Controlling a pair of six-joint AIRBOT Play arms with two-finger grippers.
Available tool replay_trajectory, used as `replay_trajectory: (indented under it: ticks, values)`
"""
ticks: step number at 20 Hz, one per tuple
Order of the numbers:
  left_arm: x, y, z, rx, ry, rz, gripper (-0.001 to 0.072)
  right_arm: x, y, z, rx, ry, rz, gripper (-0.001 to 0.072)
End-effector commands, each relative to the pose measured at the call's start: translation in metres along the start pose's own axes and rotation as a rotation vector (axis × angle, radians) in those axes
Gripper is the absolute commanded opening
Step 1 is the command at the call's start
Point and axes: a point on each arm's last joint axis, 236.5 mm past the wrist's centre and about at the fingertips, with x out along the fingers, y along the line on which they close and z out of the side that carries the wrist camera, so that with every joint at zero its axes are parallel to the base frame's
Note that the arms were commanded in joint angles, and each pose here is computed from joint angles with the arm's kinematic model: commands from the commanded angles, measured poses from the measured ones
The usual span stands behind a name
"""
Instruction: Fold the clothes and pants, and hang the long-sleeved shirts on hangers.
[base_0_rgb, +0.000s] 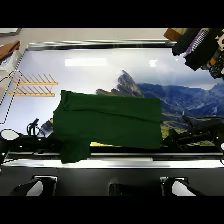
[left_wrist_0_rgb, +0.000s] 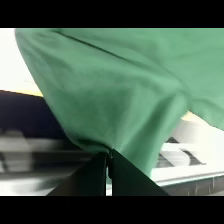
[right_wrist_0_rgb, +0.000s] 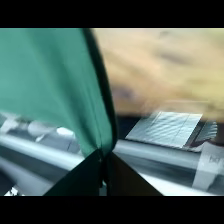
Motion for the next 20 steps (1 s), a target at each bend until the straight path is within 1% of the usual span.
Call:
replay_trajectory:
  ticks: [1,3,5,7,8,11,13,15,20]
  values:
    - [-0.04,-0.014,-0.007,0.077,-0.036,0.044,0.0018,-0.02,0.023,-0.03,-0.002,0.021,0.018,0.0027]
    - [-0.06,-0.029,0.0,0.087,-0.109,0.033,0.0018,-0.033,0.038,-0.037,-0.019,-0.043,0.018,0.0026]
    - [-0.072,-0.046,0.016,0.108,-0.179,0.005,0.0016,-0.045,0.055,-0.029,-0.046,-0.157,0.046,0.0026]
    - [-0.073,-0.063,0.037,0.153,-0.222,-0.01,0.0017,-0.058,0.076,0.003,-0.057,-0.319,0.118,0.0026]
    - [-0.069,-0.071,0.048,0.179,-0.222,-0.008,0.0017,-0.064,0.083,0.022,-0.064,-0.405,0.131,0.0026]
    - [-0.056,-0.094,0.092,0.218,-0.217,-0.002,0.0017,-0.068,0.103,0.07,-0.143,-0.556,0.074,0.0026]
    - [-0.05,-0.106,0.128,0.234,-0.22,-0.001,0.0017,-0.073,0.106,0.105,-0.126,-0.633,0.027,0.0026]
    - [-0.046,-0.121,0.163,0.255,-0.218,-0.009,0.0017,-0.079,0.106,0.134,-0.098,-0.67,0.015,0.0026]
    - [-0.034,-0.151,0.236,0.304,-0.222,-0.027,0.0017,-0.067,0.099,0.178,-0.079,-0.621,-0.001,0.0027]
